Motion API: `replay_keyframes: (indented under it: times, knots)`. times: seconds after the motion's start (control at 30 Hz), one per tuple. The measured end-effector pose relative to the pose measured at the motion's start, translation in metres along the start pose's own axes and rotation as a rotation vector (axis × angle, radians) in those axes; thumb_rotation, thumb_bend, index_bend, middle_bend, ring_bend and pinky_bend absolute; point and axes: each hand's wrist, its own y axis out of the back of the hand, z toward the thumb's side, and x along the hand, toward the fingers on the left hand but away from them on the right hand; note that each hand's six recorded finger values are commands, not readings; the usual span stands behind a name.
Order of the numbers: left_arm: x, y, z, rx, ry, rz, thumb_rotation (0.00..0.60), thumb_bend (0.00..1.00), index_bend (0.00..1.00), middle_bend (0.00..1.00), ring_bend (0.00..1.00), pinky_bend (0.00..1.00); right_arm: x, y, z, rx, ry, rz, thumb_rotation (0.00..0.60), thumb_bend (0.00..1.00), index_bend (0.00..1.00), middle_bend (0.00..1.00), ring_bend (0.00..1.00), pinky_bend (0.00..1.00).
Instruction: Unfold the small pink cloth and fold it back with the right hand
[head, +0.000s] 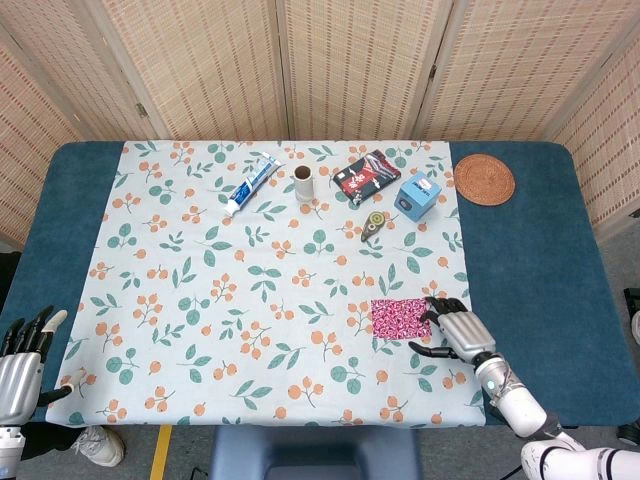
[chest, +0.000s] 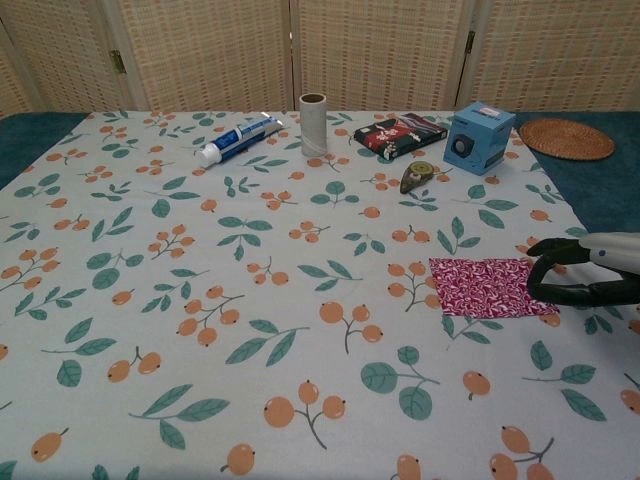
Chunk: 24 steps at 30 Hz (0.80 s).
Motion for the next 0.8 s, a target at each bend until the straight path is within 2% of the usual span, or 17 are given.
replay_keyframes:
  times: [0.23, 0.6, 0.8]
  knots:
    - [0.001, 0.001, 0.002, 0.0, -0.004, 0.002, 0.6, 0.29, 0.13, 0.08, 0.14, 0.0, 0.005, 0.008, -0.005, -0.018, -0.003, -0.027, 0.079, 0.27, 0.26, 0.08, 0.0, 0.0]
    - [-0.002, 0.001, -0.001, 0.001, 0.005, -0.001, 0.6, 0.29, 0.13, 0.08, 0.14, 0.0, -0.009, 0.001, 0.027, -0.006, 0.069, -0.01, 0.079, 0.27, 0.26, 0.08, 0.0, 0.0]
    - [-0.003, 0.0, -0.004, 0.0, 0.011, 0.0, 0.6, 0.29, 0.13, 0.08, 0.14, 0.0, -0.014, -0.002, 0.033, 0.008, 0.075, -0.004, 0.079, 0.27, 0.26, 0.08, 0.0, 0.0]
